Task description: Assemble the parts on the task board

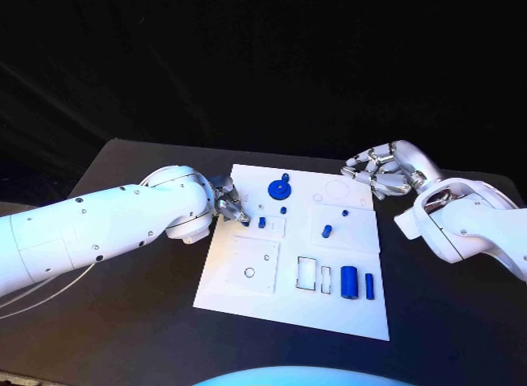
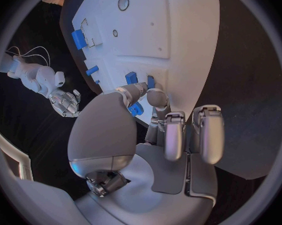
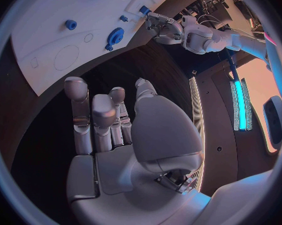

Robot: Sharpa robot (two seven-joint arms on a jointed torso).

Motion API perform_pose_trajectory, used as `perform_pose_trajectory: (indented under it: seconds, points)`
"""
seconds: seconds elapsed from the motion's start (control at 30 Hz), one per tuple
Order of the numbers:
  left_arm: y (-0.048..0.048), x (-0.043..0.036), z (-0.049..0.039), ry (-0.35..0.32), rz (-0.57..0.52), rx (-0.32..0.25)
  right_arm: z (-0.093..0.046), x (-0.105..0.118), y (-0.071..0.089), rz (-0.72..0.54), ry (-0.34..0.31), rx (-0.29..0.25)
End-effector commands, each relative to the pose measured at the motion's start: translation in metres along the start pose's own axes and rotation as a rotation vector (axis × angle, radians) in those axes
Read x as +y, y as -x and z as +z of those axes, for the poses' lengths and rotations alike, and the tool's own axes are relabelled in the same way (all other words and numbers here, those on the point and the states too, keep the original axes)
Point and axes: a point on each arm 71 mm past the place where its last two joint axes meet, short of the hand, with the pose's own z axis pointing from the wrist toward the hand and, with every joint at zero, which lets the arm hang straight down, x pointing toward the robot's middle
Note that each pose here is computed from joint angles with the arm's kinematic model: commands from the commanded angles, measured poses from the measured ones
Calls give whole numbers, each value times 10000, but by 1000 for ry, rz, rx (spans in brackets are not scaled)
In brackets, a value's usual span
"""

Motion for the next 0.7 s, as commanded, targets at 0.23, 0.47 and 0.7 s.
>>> perform_pose_trajectory:
  seconds: [0.23,0.47,0.7]
  points:
    - [-96,-8,27,30,15,76,-2,17,-14,-8,14,8]
    - [-103,4,42,46,28,93,-4,17,-13,-8,14,8]
    - [-99,5,52,51,28,92,-5,18,-13,-7,15,8]
